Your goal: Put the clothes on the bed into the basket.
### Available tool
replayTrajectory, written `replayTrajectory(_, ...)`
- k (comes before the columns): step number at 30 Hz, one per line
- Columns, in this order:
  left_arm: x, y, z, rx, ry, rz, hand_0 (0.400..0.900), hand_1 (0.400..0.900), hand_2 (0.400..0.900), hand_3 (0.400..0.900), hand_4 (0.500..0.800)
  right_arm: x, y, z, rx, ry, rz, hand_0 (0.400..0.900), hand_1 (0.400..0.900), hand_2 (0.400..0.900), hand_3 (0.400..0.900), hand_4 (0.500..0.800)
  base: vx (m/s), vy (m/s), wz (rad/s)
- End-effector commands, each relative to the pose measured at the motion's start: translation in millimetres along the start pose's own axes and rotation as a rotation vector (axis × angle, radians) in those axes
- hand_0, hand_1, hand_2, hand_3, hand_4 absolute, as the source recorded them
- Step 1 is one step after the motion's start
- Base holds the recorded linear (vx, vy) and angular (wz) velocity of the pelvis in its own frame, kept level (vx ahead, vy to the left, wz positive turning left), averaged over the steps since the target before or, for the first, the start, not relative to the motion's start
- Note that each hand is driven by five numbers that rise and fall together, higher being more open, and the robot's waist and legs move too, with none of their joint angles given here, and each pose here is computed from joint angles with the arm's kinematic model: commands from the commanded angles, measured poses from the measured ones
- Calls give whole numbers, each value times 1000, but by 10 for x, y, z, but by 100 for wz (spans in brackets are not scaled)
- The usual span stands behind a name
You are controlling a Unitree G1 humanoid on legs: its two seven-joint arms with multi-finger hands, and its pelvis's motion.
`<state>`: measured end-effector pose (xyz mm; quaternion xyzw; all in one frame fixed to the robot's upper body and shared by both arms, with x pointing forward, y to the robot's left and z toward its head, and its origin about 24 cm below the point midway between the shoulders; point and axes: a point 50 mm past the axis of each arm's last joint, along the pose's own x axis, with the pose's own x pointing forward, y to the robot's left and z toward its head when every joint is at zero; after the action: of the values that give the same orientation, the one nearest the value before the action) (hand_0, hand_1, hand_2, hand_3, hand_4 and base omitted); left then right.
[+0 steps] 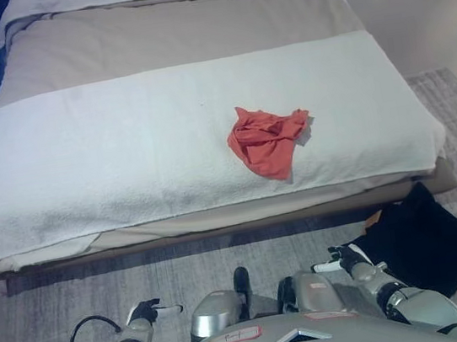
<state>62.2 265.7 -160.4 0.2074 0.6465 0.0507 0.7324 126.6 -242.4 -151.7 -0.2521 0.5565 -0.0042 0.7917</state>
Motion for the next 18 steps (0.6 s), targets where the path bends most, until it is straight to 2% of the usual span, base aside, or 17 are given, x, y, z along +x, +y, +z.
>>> replayTrajectory(1, -10, 133, -294, 63, 73, 30, 900, 900, 900, 900, 800, -18, -286, -289, -65, 94, -97, 900, 900, 900, 900, 800, 642, -324, 57)
replayTrajectory(7, -29, 41, -451, 54, 117, 10, 900, 900, 900, 900, 800, 10, -429, -34, -185, 20, -136, 900, 900, 900, 900, 800, 393, -305, 27)
replayTrajectory(9, -26, -53, -386, 53, 87, -6, 900, 900, 900, 900, 800, 14, -573, 141, -208, -27, -189, 900, 900, 900, 900, 800, 131, -243, 15)
replayTrajectory(12, -19, -112, -237, 64, 39, 4, 900, 900, 900, 900, 800, -19, -863, 598, -264, -127, -306, 900, 900, 900, 900, 800, 70, -202, 4)
replayTrajectory(15, -31, -213, -272, 104, 44, -7, 900, 900, 900, 900, 800, -139, -1152, 1151, -328, -257, -407, 900, 900, 900, 900, 800, 158, 54, -40)
replayTrajectory(18, -39, -240, -326, 120, 58, -14, 900, 900, 900, 900, 800, -321, -1160, 1752, -407, -431, -454, 900, 900, 900, 900, 800, 100, 50, -30)
